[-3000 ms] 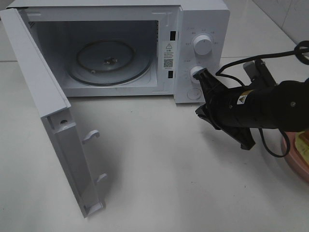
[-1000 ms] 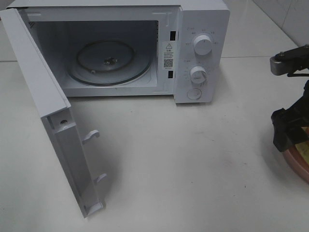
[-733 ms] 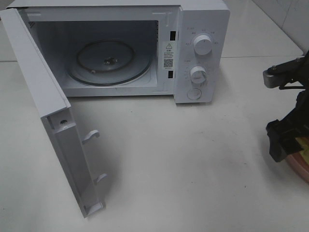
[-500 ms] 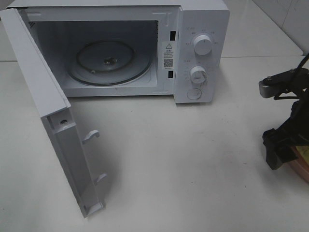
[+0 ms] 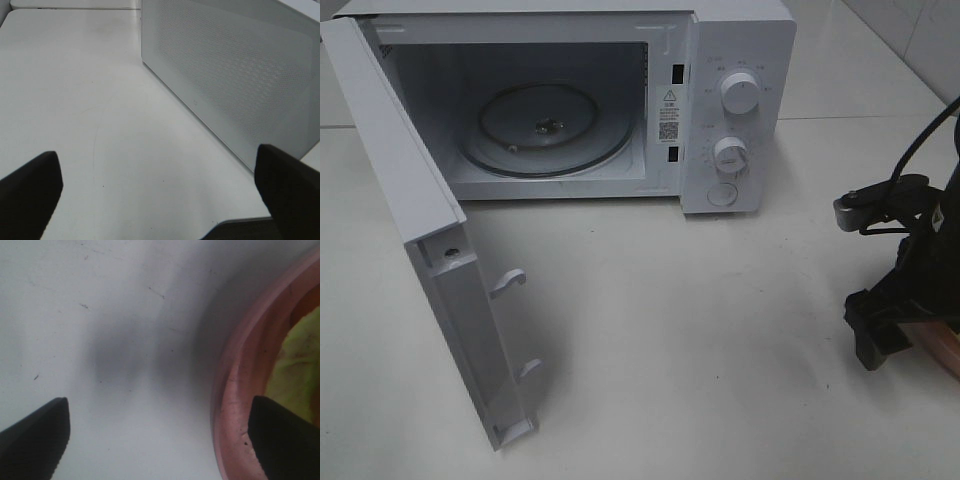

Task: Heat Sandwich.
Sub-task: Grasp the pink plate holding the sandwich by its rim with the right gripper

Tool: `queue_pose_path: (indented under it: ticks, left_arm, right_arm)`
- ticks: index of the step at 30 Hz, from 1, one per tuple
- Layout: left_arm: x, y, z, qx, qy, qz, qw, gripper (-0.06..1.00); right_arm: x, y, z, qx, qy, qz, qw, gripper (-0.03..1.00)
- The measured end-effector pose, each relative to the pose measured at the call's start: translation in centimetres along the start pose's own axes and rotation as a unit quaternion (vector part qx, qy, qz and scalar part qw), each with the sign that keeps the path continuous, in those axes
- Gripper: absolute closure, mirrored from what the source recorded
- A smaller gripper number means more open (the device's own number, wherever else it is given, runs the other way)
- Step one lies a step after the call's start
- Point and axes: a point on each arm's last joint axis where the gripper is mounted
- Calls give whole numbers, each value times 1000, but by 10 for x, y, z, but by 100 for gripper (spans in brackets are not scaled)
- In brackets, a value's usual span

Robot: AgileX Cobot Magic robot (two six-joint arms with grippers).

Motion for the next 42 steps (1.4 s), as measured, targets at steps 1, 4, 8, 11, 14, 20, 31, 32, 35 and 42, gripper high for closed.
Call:
queue_pose_path:
  ticks: [1, 4, 8, 11, 14, 20, 31, 32, 35, 42]
  left_arm:
    - [0, 0, 0, 0, 0, 0, 1000, -2]
    - [0, 0, 0, 0, 0, 0, 1000, -2]
    - [0, 0, 0, 0, 0, 0, 1000, -2]
    - [0, 0, 0, 0, 0, 0, 1000, -2]
    - [0, 0, 0, 0, 0, 0, 1000, -2]
    - [0, 0, 0, 0, 0, 0, 1000, -2]
    - [0, 0, 0, 0, 0, 0, 1000, -2]
    - [0, 0, 0, 0, 0, 0, 1000, -2]
    - [0, 0, 0, 0, 0, 0, 1000, -2]
    - [0, 0, 0, 0, 0, 0, 1000, -2]
  right_arm:
    - [2, -1, 0, -2, 1, 0, 1000, 9]
    - [2, -3, -4, 4, 1, -9, 1000, 9]
    - [3, -4, -15, 22, 4, -12, 1000, 9]
    - [4, -4, -18, 27, 4, -15, 1000, 10]
    - [6, -6, -18, 28, 3, -19, 999, 10]
    - [27, -7, -16, 23, 4, 14, 1000, 11]
    - [37, -8, -15, 23, 3, 25, 999, 25]
    - [37, -8, -15, 24, 5, 24, 999, 29]
    - [37, -8, -17, 34, 17, 22, 999, 42]
    - [37, -9, -23, 77, 50, 12, 996, 82]
Point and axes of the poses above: a point on each arm's last joint axis where the gripper is mounted, x pointing out along that axis toward the gripper, z along the wrist's bending axis when the last joint is at zero, y = z × x, and after that the axes turned 10 degrees about x, right-handed
